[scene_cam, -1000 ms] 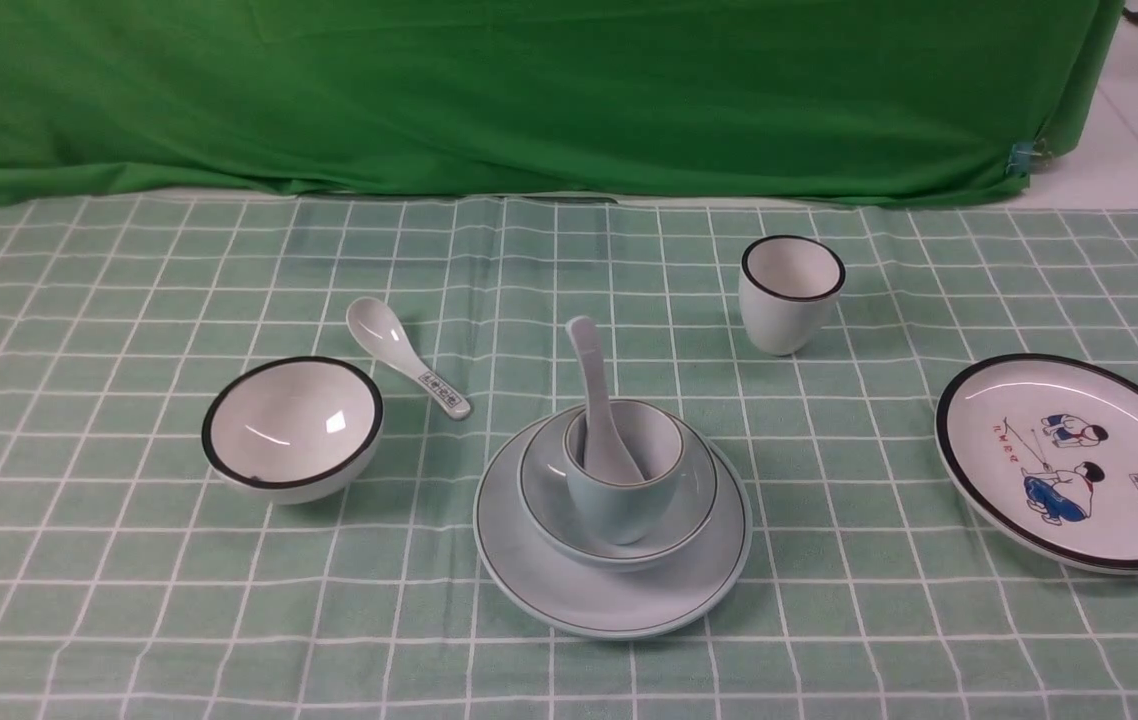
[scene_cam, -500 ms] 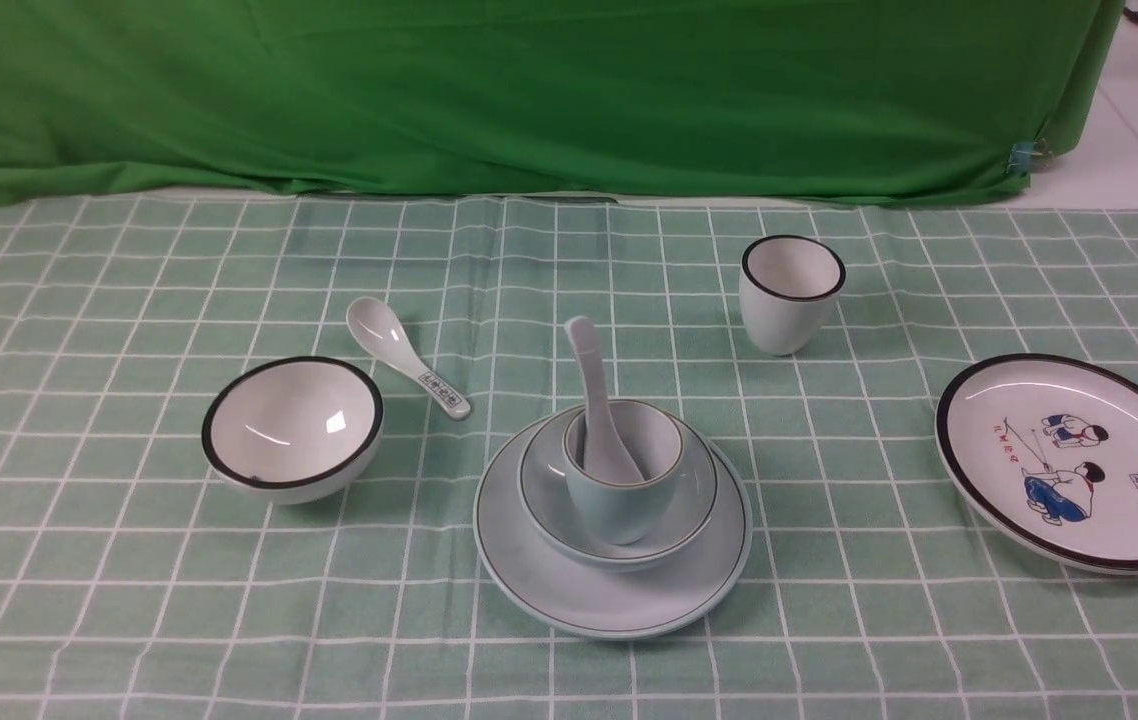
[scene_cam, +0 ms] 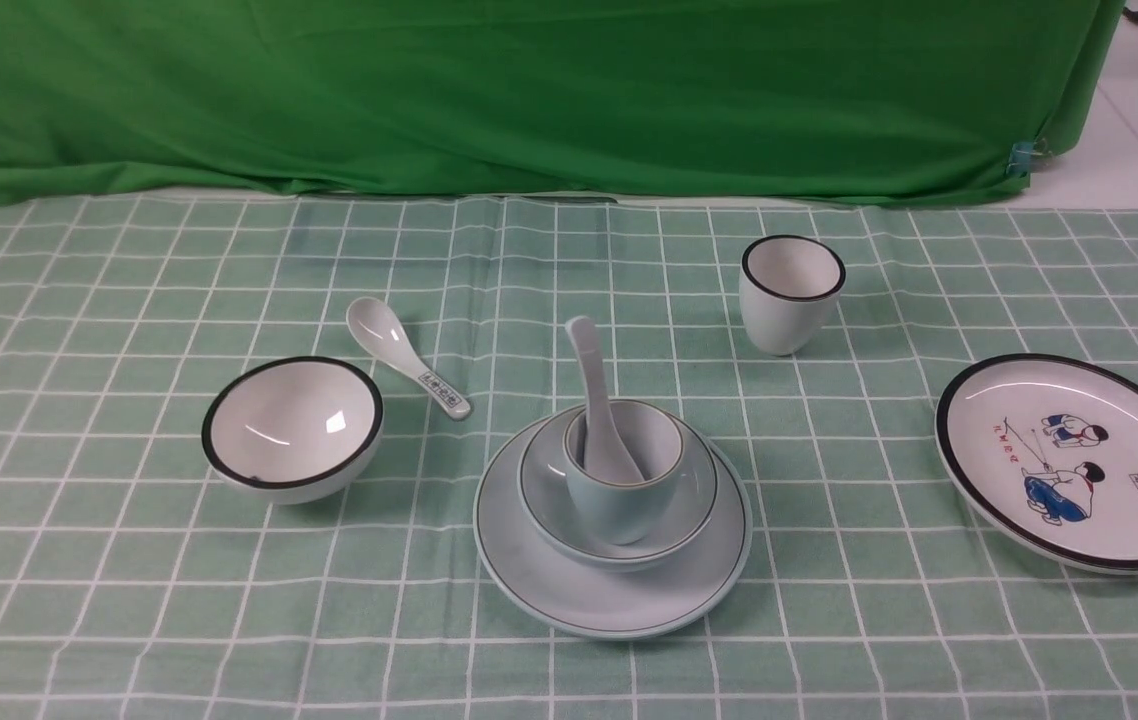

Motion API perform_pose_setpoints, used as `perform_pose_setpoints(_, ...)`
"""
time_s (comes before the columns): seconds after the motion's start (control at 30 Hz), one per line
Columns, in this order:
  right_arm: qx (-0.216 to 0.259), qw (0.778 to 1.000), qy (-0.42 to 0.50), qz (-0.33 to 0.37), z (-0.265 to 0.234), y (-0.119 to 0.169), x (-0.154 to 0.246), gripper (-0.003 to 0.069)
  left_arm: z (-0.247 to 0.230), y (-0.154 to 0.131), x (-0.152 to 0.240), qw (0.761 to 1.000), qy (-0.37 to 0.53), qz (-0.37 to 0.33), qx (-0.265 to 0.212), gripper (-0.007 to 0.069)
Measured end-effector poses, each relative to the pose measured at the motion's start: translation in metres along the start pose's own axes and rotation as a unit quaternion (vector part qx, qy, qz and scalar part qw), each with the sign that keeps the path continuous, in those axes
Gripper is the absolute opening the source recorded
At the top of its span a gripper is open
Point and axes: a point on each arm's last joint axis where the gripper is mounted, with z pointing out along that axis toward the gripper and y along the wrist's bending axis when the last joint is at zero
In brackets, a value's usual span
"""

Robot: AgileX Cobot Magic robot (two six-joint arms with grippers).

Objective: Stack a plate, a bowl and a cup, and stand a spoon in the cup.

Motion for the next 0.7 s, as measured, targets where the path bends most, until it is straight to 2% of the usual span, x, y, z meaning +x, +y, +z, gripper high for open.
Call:
perform_pose_setpoints(0.17, 0.013, 1.0, -0.003, -0.001, -0.004, -0.001, 0.004, 0.02, 0.0, 0.0, 0.0, 1.0, 0.0, 0.002, 0.0, 0.0016)
perform_pose_setpoints(0.3, 0.08, 0.997, 0.018, -0.014, -0.004, -0.007, 0.018, 0.0207, 0.0, 0.0, 0.0, 1.0, 0.0, 0.002, 0.0, 0.0018)
perform_pose_setpoints(0.37, 0.141, 0.988, 0.063, -0.023, -0.002, -0.013, 0.039, 0.0213, 0.0, 0.0, 0.0, 1.0, 0.0, 0.003, 0.0, 0.0018)
perform_pose_setpoints(0.47, 0.188, 0.974, 0.123, -0.018, -0.001, -0.017, 0.068, 0.0215, 0.0, 0.0, 0.0, 1.0, 0.0, 0.003, -0.001, 0.0018)
perform_pose_setpoints(0.57, 0.224, 0.958, 0.178, -0.003, -0.004, -0.019, 0.103, 0.0216, 0.0, 0.0, 0.0, 1.0, 0.0, 0.003, -0.001, 0.0018)
perform_pose_setpoints(0.7, 0.231, 0.952, 0.199, 0.004, -0.011, -0.015, 0.123, 0.0225, 0.0, 0.0, 0.0, 1.0, -0.001, 0.003, -0.001, 0.0018)
